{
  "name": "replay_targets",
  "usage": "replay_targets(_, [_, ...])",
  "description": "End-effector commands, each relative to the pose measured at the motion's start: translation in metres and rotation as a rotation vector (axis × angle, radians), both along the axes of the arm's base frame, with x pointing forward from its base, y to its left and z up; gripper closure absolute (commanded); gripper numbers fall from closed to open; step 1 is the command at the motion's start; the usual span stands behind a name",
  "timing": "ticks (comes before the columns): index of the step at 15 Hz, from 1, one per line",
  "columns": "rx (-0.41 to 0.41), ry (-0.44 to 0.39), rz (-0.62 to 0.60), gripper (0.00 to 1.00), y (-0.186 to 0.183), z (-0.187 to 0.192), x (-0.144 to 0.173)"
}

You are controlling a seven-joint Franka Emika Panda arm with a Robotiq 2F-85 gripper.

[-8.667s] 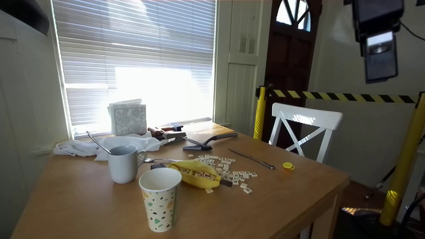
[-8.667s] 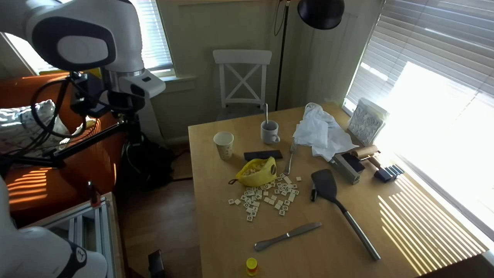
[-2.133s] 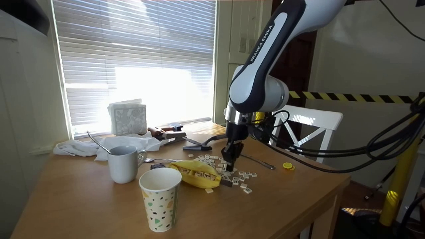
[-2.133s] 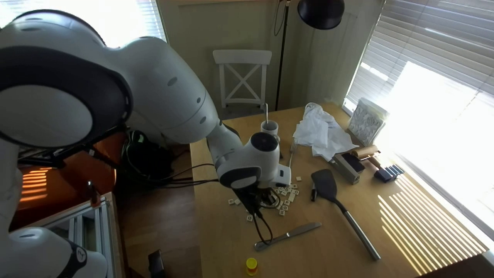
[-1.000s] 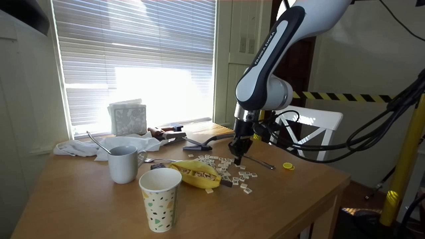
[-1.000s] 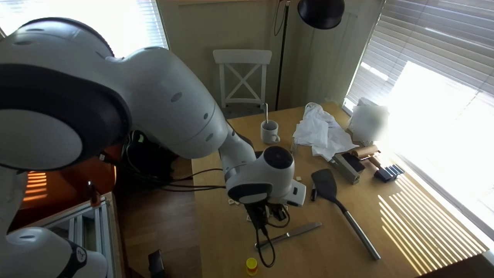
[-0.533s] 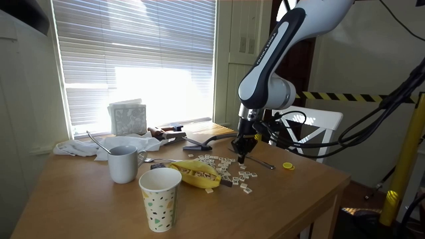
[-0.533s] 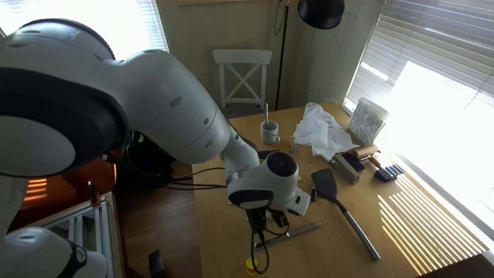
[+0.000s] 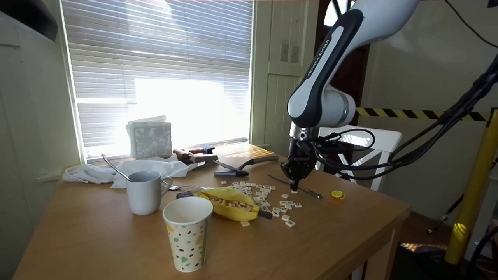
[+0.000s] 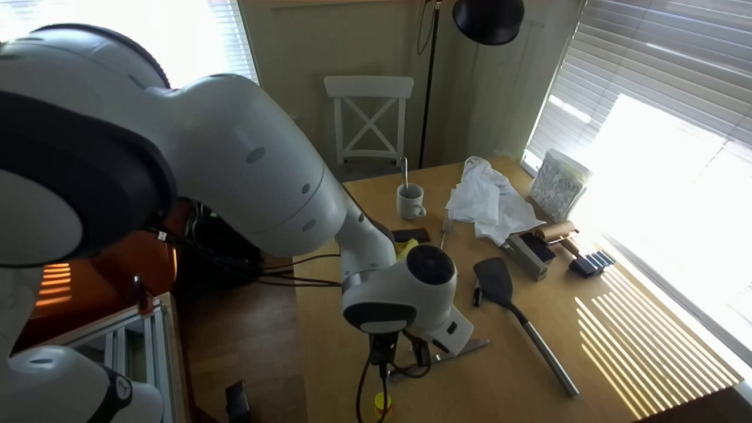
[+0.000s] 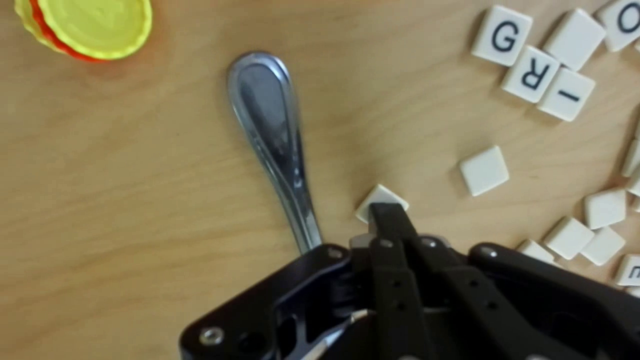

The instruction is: Move the letter 'V' to the right then put it in the banana bag.

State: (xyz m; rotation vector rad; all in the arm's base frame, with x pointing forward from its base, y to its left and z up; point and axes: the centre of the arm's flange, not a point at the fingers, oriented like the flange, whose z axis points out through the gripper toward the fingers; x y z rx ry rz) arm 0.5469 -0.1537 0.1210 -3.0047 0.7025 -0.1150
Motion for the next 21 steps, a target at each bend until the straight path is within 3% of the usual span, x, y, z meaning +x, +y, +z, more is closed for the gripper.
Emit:
replay_targets(1, [0.033, 0.058, -0.033, 1.00, 0.002, -0.027, -0.022])
replay_targets(11, [0.043, 0.016, -0.013, 1.00, 0.010, -0.018, -0.016])
replay_targets(12, [0.040, 0.012, -0.019, 0.74, 0.014, -0.011, -0.017])
replay_targets(13, [0.052, 0.008, -0.028, 0.73, 0.019, -0.002, -0.019])
replay_targets(15, [0.024, 0.012, -0.056, 0.61, 0.030, 0.015, -0.026])
replay_targets(18, [-0.005, 0.012, -0.108, 0.41, 0.047, 0.037, -0.038])
replay_targets(21, [-0.048, -0.038, -0.175, 0.18, 0.065, 0.070, -0.039])
